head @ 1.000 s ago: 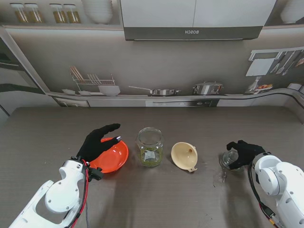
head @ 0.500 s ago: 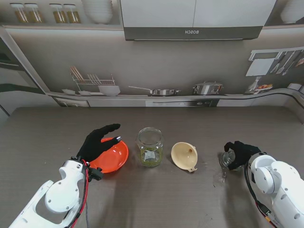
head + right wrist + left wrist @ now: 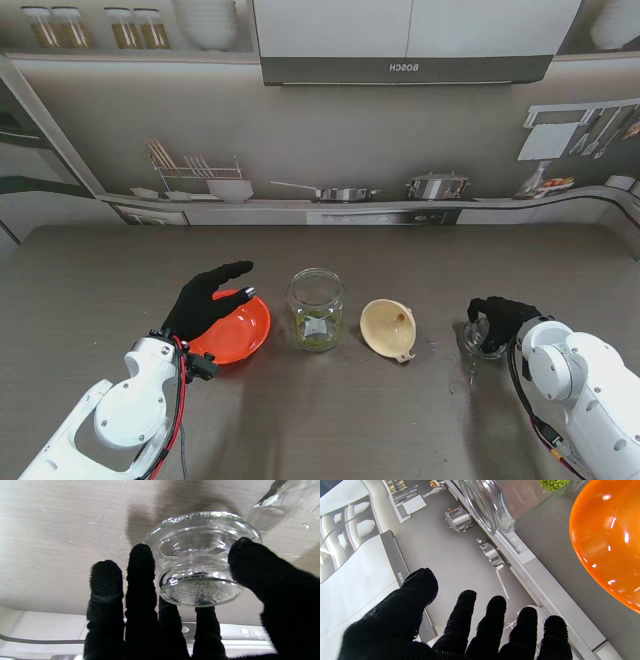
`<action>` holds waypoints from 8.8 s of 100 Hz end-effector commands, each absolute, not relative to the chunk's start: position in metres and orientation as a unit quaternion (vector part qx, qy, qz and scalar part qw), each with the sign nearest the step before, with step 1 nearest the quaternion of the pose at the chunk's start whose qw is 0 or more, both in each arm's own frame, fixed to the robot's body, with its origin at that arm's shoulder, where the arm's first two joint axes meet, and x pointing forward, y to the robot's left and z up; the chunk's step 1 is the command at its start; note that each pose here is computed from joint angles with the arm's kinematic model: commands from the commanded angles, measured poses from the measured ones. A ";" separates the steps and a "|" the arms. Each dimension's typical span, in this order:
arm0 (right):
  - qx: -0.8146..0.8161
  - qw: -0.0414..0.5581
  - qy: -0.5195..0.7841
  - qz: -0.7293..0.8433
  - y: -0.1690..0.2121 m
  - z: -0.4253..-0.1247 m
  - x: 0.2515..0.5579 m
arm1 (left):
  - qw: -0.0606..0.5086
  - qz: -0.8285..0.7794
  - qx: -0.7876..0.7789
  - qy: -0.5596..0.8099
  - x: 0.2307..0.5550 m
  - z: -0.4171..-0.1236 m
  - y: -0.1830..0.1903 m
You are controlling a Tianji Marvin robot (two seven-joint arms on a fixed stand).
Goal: Pour mung beans into a glass jar with a funnel
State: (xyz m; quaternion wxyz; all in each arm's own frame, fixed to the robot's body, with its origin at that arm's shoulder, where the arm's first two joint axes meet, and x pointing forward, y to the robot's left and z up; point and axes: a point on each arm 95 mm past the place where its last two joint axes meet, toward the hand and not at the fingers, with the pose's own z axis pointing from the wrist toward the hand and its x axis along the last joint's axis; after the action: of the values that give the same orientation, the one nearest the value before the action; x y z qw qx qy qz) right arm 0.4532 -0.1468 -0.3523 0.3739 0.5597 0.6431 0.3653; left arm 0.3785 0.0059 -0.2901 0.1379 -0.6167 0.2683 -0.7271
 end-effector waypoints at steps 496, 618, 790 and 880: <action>0.645 0.288 0.570 0.420 -0.129 -0.309 0.486 | 0.136 -0.713 -0.632 0.272 0.376 -0.293 0.012; 0.552 0.254 0.550 0.573 0.034 -0.186 0.505 | 0.147 -0.726 -0.624 0.252 0.373 -0.289 0.023; 0.503 0.194 0.604 0.587 0.142 -0.243 0.521 | 0.147 -0.731 -0.620 0.244 0.370 -0.288 0.026; 0.448 0.223 0.645 0.577 0.142 -0.253 0.520 | 0.146 -0.730 -0.621 0.245 0.369 -0.287 0.026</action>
State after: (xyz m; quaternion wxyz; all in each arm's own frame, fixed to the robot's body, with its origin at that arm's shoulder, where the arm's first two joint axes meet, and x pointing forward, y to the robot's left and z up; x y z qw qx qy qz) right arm 0.5197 0.1420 -0.2550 0.2222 0.4541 0.6401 0.5785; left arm 0.3707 0.0291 -0.2880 0.1551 -0.6194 0.2406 -0.7311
